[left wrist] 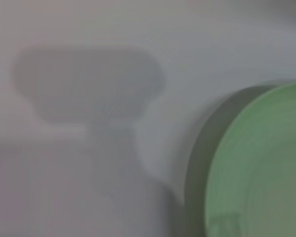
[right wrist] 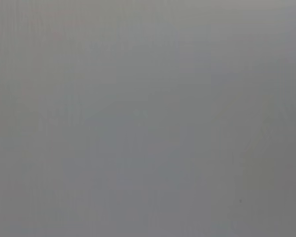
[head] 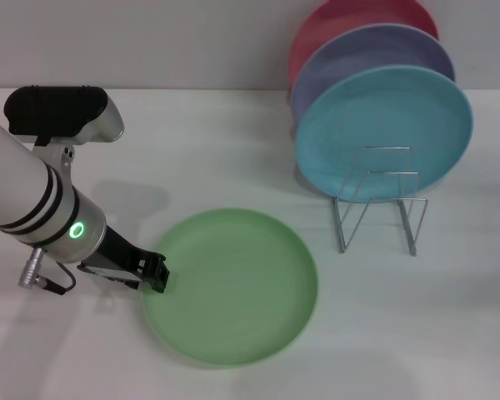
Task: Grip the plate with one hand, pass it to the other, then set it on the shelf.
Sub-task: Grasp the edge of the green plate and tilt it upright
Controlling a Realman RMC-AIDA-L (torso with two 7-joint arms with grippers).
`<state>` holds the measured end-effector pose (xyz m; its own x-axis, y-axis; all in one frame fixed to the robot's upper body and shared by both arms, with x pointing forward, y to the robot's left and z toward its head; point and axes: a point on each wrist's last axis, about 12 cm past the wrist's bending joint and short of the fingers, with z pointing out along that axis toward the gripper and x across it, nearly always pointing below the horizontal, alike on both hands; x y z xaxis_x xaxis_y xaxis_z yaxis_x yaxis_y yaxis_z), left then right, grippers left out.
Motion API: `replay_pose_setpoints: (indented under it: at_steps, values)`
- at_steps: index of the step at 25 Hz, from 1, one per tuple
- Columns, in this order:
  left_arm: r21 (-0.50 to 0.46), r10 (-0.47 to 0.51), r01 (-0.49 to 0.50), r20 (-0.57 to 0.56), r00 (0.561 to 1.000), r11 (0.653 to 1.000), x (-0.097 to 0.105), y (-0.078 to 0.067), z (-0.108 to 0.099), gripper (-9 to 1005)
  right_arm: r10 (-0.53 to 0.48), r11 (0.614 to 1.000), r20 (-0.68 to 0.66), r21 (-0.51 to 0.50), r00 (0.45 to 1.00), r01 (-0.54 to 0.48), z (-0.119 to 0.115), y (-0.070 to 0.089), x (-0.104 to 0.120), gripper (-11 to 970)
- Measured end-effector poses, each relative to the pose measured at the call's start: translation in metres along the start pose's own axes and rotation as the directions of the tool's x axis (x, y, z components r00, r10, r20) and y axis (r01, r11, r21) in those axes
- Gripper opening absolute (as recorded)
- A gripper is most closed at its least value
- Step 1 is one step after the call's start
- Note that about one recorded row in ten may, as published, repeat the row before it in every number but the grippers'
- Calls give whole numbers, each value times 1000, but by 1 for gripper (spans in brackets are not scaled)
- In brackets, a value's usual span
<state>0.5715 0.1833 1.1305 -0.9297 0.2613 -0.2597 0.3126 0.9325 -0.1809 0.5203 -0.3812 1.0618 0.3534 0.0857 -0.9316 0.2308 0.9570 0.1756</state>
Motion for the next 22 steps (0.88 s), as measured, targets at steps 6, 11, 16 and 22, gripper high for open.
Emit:
replay_pose_setpoints:
  at_steps: [6, 11, 16, 22]
  values:
    - [0, 7, -7, -1, 1000, 1000, 0, 0, 0, 346, 0, 1000, -1, 1, 1000, 0, -1, 0, 0, 726]
    - [-1, 14, -14, -6, 1000, 1000, 0, -1, 0, 293, 0, 1000, -2, 1, 1000, 0, -1, 0, 0, 726]
    - [-3, 21, -21, -10, 1000, 1000, 1, -2, 1, 220, 0, 1000, -2, 2, 1000, 0, -1, 0, 0, 726]
    - [-4, 25, -25, -10, 1000, 1000, 1, -2, 1, 195, 1, 1000, -2, 2, 1000, -1, -2, 0, 1, 725]
